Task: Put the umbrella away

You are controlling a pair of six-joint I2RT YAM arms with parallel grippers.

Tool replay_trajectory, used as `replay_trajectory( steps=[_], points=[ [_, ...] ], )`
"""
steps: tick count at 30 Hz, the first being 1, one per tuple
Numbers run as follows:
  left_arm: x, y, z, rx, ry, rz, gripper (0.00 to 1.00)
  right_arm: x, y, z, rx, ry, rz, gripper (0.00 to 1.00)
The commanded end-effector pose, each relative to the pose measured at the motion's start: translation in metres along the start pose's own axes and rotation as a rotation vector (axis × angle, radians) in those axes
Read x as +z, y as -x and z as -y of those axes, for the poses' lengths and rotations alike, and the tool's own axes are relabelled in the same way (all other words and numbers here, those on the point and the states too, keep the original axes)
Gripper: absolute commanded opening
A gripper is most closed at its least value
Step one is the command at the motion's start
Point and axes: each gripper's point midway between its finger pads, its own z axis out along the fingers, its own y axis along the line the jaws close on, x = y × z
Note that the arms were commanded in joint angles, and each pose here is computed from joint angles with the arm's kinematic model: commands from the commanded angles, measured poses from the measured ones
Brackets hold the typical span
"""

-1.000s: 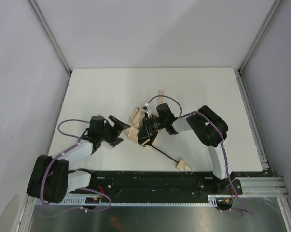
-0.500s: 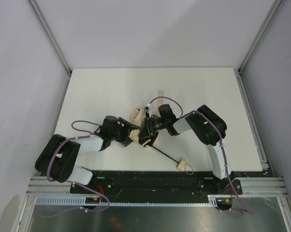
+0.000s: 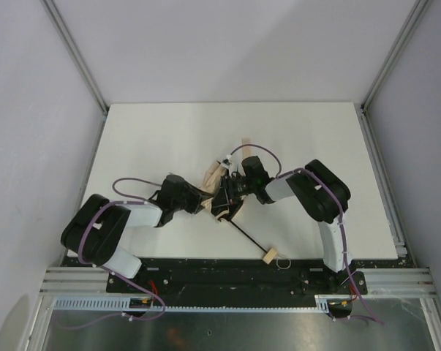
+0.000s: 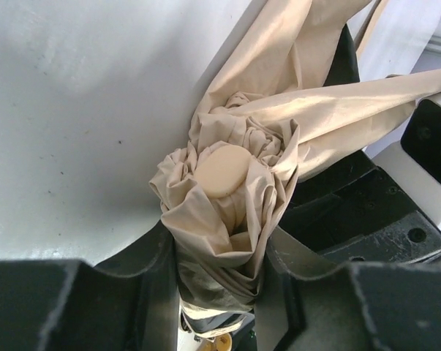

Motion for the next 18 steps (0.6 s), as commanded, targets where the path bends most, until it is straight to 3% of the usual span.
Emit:
replay_trajectory(
  steps=[1, 2, 4, 6, 11, 18],
  points=[
    [-0.005, 0.022, -0.071, 0.117, 0.231, 0.135, 0.0, -0.022, -0.024, -0.025, 0.019, -0.046, -0.092, 0.38],
    [-0.006, 0.02, -0.067, 0.121, 0.217, 0.123, 0.0, -0.03, -0.015, -0.036, -0.034, -0.069, -0.066, 0.45],
    [-0.01, 0.014, -0.056, 0.135, 0.202, 0.083, 0.0, -0.043, -0.003, -0.055, -0.149, -0.129, -0.021, 0.81],
    [-0.018, 0.014, -0.045, 0.143, 0.205, 0.073, 0.0, -0.05, 0.005, -0.072, -0.296, -0.227, 0.036, 0.95],
    [-0.041, 0.014, -0.014, 0.127, 0.182, 0.066, 0.0, -0.051, 0.018, -0.095, -0.684, -0.595, 0.201, 0.99],
    [-0.067, 0.009, 0.017, 0.082, 0.131, 0.02, 0.0, -0.046, 0.014, -0.118, -0.939, -0.833, 0.308, 0.98]
  ],
)
